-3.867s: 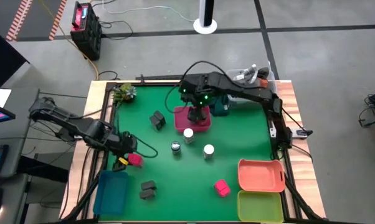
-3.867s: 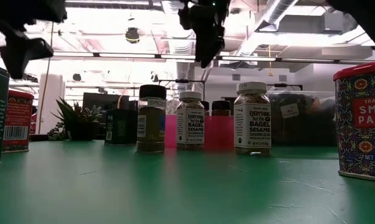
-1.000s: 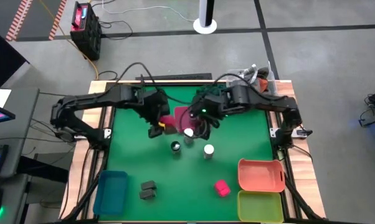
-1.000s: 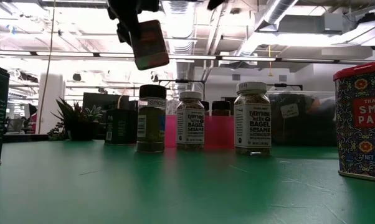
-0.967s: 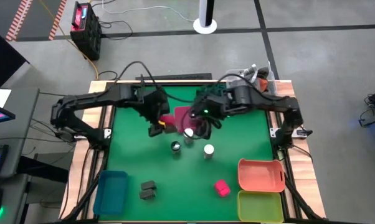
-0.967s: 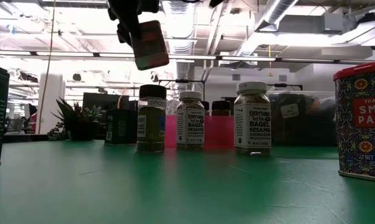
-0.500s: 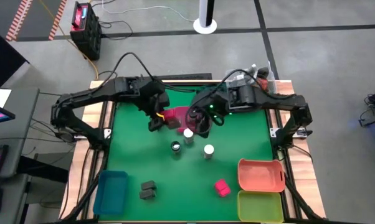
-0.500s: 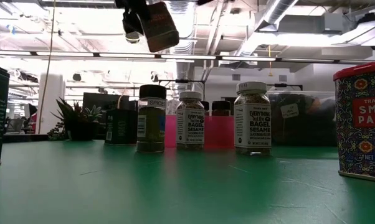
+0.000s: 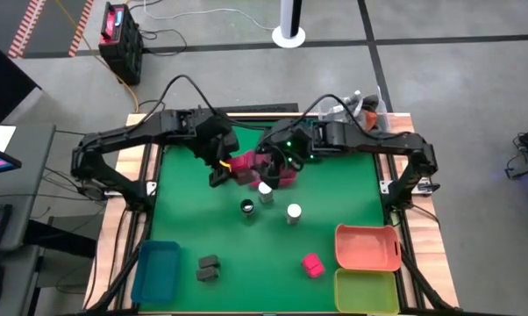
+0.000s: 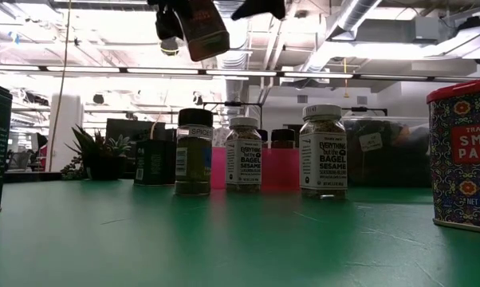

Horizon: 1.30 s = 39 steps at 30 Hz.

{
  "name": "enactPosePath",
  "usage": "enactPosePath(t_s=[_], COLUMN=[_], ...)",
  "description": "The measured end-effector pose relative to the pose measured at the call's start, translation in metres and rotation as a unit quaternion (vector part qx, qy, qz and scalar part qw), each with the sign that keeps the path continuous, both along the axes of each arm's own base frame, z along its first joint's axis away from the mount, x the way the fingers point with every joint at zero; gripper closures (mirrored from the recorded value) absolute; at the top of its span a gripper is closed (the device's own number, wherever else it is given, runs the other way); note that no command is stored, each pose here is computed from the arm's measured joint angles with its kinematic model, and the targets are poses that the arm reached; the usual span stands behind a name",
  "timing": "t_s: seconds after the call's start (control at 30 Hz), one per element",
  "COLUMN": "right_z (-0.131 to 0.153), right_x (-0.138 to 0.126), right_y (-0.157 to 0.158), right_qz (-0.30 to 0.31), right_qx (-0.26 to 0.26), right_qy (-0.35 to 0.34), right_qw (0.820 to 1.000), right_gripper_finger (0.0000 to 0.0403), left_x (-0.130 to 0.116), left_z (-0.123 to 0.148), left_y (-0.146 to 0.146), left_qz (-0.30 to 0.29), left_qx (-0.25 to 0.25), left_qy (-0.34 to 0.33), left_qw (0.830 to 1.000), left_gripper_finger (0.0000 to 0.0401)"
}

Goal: Sort spices by type
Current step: Put the top red seasoning can into the blue bin

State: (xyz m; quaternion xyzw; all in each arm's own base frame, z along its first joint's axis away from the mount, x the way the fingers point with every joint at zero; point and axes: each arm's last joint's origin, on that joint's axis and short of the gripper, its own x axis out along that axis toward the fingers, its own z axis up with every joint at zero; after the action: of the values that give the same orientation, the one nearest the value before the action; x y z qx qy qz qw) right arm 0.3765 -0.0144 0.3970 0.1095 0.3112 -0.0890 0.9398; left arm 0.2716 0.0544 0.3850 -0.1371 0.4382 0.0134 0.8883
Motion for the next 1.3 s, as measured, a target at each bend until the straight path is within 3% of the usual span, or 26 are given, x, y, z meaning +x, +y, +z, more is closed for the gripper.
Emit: enactPosePath(t_s=[0.23,0.53,0.7,0.97,1.13,1.3], right_z=[0.019,0.013,0.011,0.015,0.012,0.013], right_x=[-0.019,-0.013,-0.016,-0.059,-0.067,-0.065], right_y=[0.010,0.010,0.009,0.004,-0.011,-0.021], right_qz=[0.012,0.014,0.013,-0.022,-0.048,-0.066], right_qx=[-0.023,-0.028,-0.027,-0.065,-0.073,-0.072], right_qy=[-0.018,-0.009,0.008,0.121,0.158,0.146], right_qw=[1.000,0.999,1.000,0.990,0.984,0.985], right_gripper_finger=[0.0127,0.0127,0.0127,0.0127,0.0127,0.0127], left_x=[-0.014,-0.033,-0.046,-0.110,-0.144,-0.169], left_z=[0.014,0.032,0.027,0.028,0.025,0.006], left_y=[0.004,0.006,-0.005,-0.050,-0.079,-0.098], left_qz=[0.020,0.046,0.033,-0.024,-0.036,-0.018], left_qx=[0.005,0.008,-0.008,-0.079,-0.112,-0.132], left_qy=[-0.033,-0.084,-0.023,0.116,0.115,0.133], left_qw=[0.999,0.995,0.999,0.990,0.986,0.982], left_gripper_finger=[0.0186,0.0186,0.0186,0.0186,0.0186,0.0186])
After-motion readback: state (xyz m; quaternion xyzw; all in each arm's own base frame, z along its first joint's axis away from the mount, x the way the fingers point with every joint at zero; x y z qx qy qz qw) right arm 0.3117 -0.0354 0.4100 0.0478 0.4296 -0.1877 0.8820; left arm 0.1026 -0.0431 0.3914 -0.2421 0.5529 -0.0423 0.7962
